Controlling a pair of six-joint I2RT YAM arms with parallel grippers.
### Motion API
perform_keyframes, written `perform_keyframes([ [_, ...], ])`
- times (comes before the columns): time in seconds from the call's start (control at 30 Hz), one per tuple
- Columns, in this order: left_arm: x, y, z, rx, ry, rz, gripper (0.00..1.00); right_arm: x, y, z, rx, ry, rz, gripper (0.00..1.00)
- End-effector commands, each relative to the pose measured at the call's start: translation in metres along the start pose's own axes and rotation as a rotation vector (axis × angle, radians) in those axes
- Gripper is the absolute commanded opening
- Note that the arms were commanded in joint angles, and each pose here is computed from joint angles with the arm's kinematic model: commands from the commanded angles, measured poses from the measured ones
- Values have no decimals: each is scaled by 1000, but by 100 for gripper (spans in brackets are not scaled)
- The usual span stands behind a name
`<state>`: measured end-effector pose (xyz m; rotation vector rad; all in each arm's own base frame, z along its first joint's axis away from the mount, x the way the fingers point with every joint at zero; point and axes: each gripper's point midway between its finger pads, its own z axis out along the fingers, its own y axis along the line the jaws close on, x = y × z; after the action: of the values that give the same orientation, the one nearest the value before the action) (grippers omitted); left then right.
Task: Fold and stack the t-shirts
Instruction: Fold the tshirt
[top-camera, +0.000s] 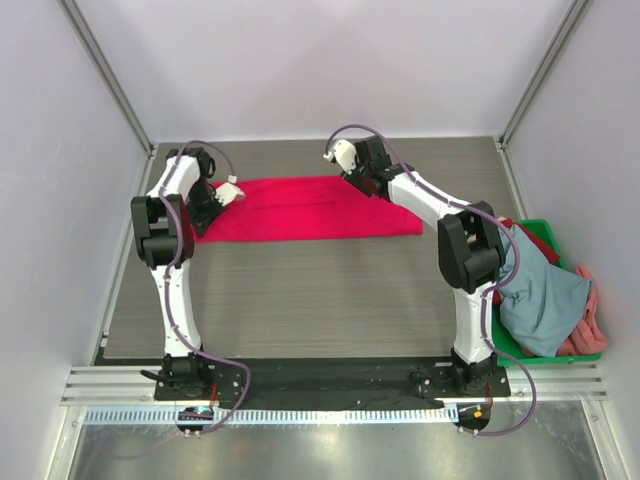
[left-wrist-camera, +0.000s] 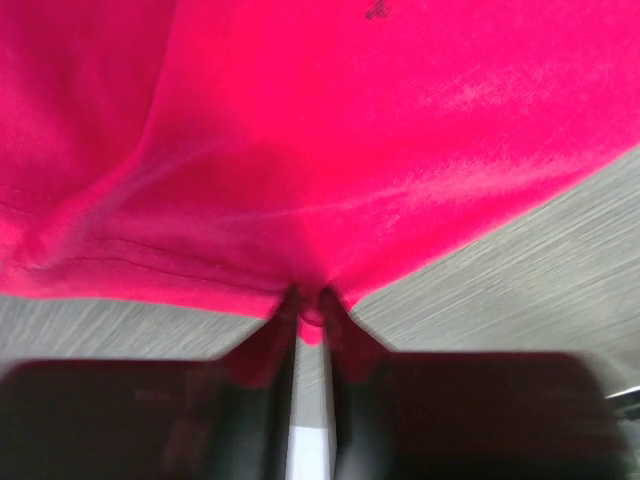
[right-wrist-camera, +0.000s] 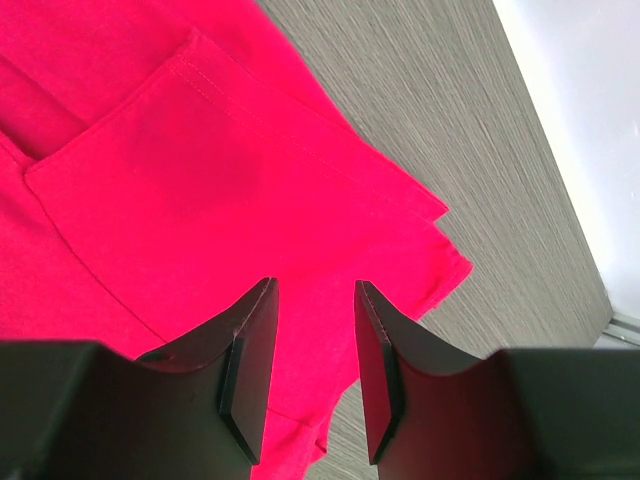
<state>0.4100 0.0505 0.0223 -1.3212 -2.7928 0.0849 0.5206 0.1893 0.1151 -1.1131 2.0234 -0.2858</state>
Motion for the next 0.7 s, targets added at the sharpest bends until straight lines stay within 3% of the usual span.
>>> perform_keyframes([
  [0.0, 4, -5, -1, 13, 15, -12, 7, -16, -34, -24, 87, -51, 40, 42],
  [0.1, 8, -16, -6, 23, 10, -41, 0, -4, -43, -24, 102, -28, 80, 42],
  [0.43, 46, -94, -27, 115, 63, -96, 0, 39, -54, -15, 33, 60, 199, 40],
  [0.67, 61, -175, -41, 186, 182, 46, 0, 69, -30, 3, -66, 125, 190, 38],
])
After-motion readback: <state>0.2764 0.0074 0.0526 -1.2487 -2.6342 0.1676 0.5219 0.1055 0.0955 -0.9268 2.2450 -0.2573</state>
